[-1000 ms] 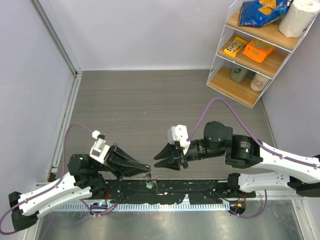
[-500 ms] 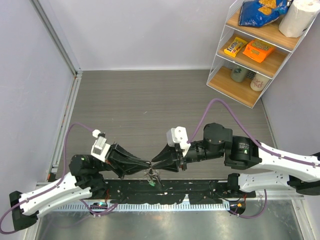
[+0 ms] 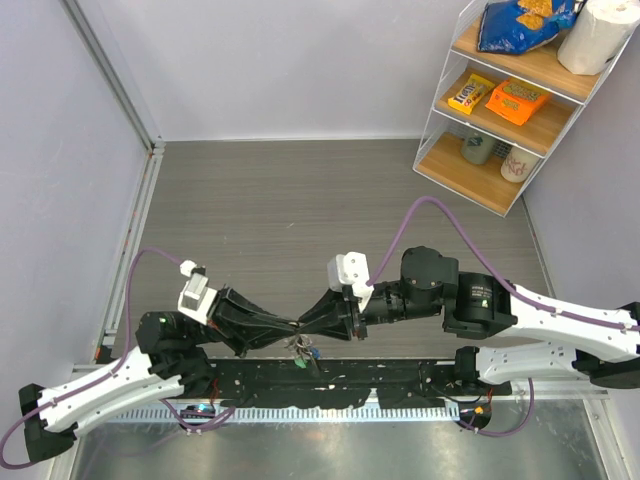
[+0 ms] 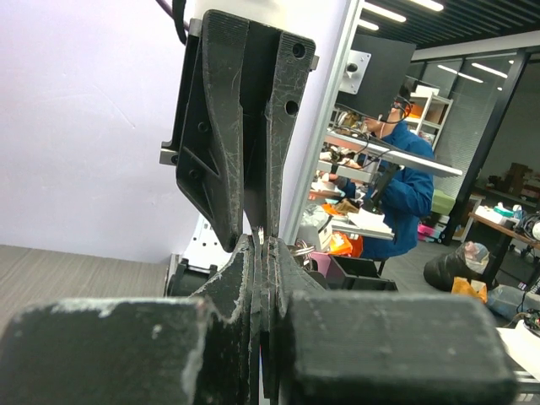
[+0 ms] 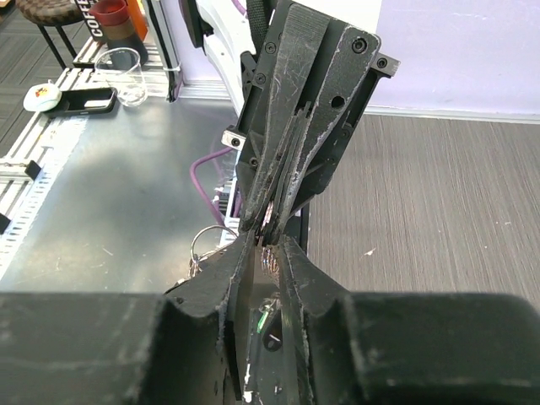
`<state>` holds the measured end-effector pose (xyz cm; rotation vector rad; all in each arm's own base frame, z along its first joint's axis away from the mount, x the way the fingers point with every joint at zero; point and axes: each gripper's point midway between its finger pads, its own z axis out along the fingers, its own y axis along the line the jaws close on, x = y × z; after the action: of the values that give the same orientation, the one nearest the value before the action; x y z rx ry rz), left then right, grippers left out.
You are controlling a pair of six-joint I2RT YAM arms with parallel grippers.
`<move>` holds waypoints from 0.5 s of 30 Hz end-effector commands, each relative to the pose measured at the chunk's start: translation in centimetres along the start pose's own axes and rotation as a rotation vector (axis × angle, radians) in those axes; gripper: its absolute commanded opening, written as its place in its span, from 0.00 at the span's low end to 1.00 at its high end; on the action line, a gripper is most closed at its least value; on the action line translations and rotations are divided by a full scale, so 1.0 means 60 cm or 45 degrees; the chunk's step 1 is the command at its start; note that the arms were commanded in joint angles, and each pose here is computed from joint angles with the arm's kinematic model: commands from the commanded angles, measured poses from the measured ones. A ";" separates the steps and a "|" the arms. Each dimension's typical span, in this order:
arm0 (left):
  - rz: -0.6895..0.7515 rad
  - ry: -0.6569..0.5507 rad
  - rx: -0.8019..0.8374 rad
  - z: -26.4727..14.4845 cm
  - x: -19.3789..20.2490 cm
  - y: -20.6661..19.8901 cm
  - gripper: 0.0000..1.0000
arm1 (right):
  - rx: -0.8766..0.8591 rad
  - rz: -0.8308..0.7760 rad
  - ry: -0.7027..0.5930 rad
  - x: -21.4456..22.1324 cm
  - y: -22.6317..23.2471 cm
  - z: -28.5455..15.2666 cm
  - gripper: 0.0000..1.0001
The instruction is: Put the keys on the keyring
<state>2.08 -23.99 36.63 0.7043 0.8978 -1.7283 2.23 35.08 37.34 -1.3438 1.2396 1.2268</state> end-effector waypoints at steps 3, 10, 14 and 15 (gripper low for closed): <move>0.072 -0.124 -0.011 0.005 -0.040 -0.002 0.00 | 0.002 -0.005 -0.057 -0.023 0.000 0.013 0.23; 0.071 -0.129 -0.046 0.004 -0.035 0.009 0.00 | 0.004 0.007 -0.053 -0.022 0.001 0.023 0.10; 0.068 -0.131 -0.071 0.003 -0.032 0.018 0.00 | 0.016 -0.001 -0.058 -0.024 0.000 0.025 0.05; 0.067 -0.130 -0.072 0.002 -0.031 0.018 0.00 | 0.020 -0.005 -0.058 -0.022 0.000 0.026 0.05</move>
<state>2.53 -23.73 36.94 0.6679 0.8756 -1.7099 2.27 35.45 37.61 -1.3224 1.2465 1.2272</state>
